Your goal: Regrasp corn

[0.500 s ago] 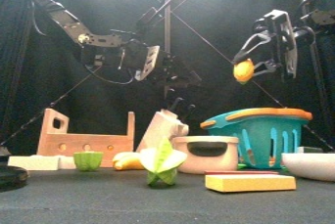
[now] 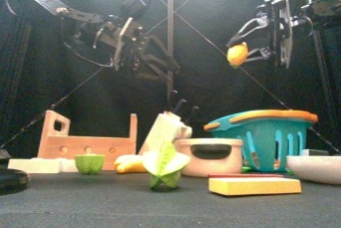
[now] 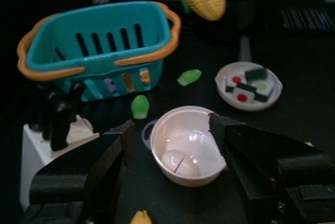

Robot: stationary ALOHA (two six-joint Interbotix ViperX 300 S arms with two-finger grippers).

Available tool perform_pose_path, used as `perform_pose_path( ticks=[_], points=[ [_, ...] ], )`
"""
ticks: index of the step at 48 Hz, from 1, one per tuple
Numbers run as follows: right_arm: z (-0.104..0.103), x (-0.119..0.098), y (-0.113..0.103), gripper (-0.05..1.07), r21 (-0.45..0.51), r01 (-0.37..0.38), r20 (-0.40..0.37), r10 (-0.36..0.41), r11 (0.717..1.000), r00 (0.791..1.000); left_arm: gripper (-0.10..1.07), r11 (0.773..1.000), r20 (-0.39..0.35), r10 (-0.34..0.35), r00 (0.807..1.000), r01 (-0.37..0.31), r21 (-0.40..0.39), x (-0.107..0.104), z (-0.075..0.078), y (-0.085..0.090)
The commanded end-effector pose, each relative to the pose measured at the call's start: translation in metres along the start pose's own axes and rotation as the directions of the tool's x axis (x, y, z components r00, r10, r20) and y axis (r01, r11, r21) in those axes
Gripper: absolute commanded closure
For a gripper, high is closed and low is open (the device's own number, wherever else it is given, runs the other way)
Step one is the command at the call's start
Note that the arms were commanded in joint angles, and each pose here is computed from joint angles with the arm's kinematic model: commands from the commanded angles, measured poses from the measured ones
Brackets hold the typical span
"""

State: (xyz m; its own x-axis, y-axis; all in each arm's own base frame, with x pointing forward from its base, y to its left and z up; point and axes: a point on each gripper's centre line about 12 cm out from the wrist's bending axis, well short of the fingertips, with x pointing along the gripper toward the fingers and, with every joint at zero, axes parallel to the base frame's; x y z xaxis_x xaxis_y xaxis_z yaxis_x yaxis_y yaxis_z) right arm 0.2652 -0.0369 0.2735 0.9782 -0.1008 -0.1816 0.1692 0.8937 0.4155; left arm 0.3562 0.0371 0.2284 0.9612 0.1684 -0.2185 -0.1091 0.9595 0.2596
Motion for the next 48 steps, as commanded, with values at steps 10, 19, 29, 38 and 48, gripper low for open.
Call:
perform_pose_path(
  ticks=[10,19,29,38,48],
  points=[
    [0.011,0.021,0.047,0.40,-0.300,-0.229,0.004,0.241,0.926,0.970,0.02,0.977,0.258,0.133,0.957,-0.084,-0.196,-0.031,0.017,0.018],
    [0.039,0.042,0.045,0.40,-0.121,-0.203,0.108,0.216,0.972,0.970,0.02,0.984,0.434,0.119,0.893,-0.046,-0.175,-0.051,0.020,0.012],
    [0.052,0.078,0.026,0.40,0.267,-0.122,0.190,0.072,0.956,0.979,0.02,0.997,0.505,-0.078,0.859,0.056,0.058,-0.061,0.016,-0.012],
    [0.050,0.110,0.014,0.40,0.482,-0.092,0.224,-0.021,0.871,0.974,0.02,0.977,0.483,-0.112,0.868,0.008,0.212,-0.057,0.008,-0.017],
    [0.047,0.135,0.010,0.40,0.616,-0.087,0.251,-0.090,0.783,0.964,0.02,0.948,0.441,0.041,0.897,-0.175,0.267,-0.046,-0.001,-0.003]
  ],
)
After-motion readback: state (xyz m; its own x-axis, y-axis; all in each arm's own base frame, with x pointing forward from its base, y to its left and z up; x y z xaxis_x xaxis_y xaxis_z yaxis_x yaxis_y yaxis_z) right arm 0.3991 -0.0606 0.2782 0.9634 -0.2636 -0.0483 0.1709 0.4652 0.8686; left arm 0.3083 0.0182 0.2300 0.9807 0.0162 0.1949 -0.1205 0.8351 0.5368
